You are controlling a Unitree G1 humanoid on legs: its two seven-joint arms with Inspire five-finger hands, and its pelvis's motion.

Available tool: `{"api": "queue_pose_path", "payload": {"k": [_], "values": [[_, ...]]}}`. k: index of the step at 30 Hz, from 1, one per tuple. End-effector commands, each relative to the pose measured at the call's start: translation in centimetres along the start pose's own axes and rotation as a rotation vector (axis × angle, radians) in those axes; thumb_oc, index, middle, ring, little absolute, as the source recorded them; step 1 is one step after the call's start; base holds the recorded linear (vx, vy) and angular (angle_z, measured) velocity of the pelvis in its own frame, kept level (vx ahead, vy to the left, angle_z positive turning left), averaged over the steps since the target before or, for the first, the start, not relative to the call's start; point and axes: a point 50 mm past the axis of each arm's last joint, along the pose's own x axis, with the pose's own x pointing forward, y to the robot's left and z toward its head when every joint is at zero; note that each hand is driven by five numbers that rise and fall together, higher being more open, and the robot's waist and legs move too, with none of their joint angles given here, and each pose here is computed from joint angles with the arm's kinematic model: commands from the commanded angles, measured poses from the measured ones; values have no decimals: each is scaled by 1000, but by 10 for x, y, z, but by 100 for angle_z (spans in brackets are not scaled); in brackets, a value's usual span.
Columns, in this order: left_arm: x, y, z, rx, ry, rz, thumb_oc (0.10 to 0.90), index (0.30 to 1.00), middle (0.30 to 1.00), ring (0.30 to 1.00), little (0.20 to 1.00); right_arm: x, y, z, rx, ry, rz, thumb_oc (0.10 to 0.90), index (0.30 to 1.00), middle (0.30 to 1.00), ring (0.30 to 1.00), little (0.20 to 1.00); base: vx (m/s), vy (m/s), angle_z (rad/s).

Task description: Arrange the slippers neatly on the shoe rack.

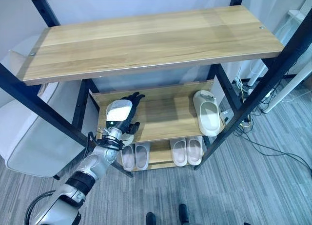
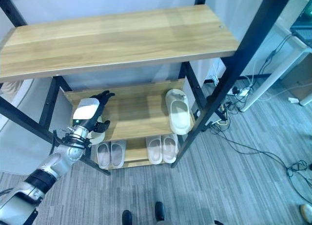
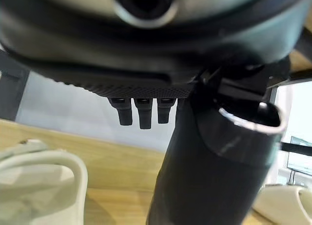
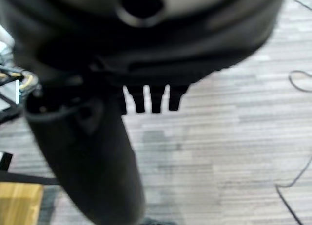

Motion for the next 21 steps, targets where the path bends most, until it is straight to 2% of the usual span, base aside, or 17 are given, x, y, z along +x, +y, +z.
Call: {"api": "queue_pose_path", "payload": {"k": [1,13,14,21], "values": [[50,76,13,68,-68,323,800,900,900,900,900,4,-31,0,1,-2,-99,800,900,900,900,900,25,26,-15],[44,94,10,-49,-43,431,800,900,900,900,900,4,-26,2,6,-5,-86,800,900,900,900,900,34,8,0],[36,84,11,-86,-39,414,800,900,900,900,900,5,-10,18,-37,-72,-34,800,900,900,900,900,54,-7,3],[46,88,10,-79,0,436,800,900,900,900,900,0,1,13,-74,-84,-24,800,900,900,900,900,35,7,2]]}}
